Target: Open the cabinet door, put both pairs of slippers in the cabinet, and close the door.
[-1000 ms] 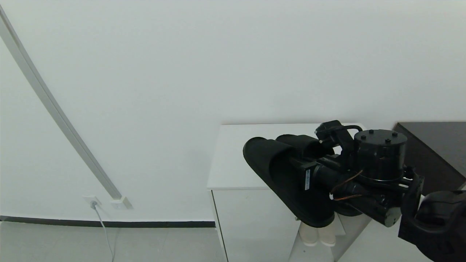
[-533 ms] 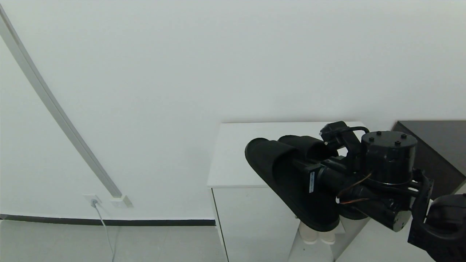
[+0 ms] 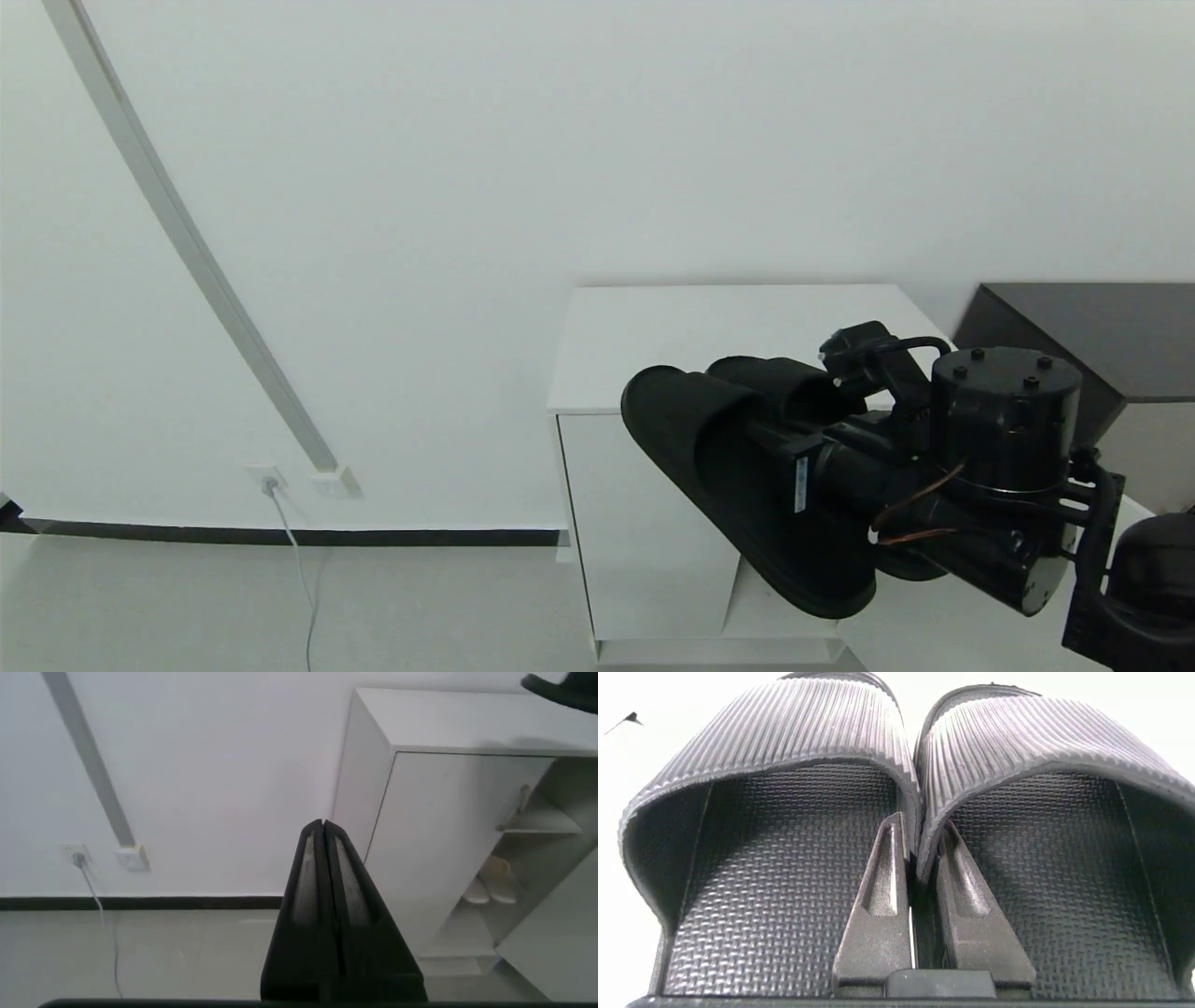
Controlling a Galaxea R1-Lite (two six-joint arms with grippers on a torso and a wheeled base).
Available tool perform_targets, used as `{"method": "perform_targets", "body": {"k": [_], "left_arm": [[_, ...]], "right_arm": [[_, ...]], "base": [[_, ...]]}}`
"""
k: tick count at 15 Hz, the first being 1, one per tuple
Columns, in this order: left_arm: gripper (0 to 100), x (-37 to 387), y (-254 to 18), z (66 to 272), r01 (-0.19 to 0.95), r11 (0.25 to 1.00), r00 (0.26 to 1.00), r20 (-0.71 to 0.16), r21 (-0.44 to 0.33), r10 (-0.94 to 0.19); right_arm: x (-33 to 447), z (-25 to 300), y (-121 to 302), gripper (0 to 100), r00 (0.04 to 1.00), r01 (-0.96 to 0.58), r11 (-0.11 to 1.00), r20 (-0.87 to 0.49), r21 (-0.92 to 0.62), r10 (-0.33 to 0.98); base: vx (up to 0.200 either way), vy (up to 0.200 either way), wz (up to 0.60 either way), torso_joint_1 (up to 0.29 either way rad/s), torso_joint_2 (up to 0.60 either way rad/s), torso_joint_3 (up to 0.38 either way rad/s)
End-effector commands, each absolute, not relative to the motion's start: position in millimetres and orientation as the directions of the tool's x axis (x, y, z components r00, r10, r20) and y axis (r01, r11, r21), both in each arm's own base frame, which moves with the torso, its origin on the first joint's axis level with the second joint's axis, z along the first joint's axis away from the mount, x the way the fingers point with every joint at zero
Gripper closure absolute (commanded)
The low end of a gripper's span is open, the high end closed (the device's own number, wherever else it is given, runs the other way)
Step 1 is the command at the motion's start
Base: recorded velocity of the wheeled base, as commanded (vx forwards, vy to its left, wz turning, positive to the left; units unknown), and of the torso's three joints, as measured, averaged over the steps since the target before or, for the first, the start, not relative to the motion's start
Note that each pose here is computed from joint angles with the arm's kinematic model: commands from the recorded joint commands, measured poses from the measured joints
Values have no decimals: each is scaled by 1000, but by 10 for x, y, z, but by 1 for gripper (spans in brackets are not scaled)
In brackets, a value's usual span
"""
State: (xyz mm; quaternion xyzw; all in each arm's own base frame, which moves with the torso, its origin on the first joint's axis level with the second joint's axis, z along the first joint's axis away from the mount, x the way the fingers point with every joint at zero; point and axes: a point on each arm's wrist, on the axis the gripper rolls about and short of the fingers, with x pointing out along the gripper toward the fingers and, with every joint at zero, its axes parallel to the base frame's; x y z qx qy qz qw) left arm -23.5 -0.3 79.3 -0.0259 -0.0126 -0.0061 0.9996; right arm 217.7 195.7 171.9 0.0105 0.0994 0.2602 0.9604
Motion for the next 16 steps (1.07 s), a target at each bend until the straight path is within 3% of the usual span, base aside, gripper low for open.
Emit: {"method": "perform_targets", "body": {"k": [1,16], "left_arm": [[100,-234,-3,793,12,999,1000,25,-52,-11],[100,-234,-3,792,12,999,1000,23,-52,-11]], "right_arm": [[2168,1703,1968,100,842,-501,862,-191,71,505],[2162,1696,1976,100,839,-505,860,-192,71,509]], "base": [[0,0,0,0,0,0],[0,0,0,0,0,0]]}}
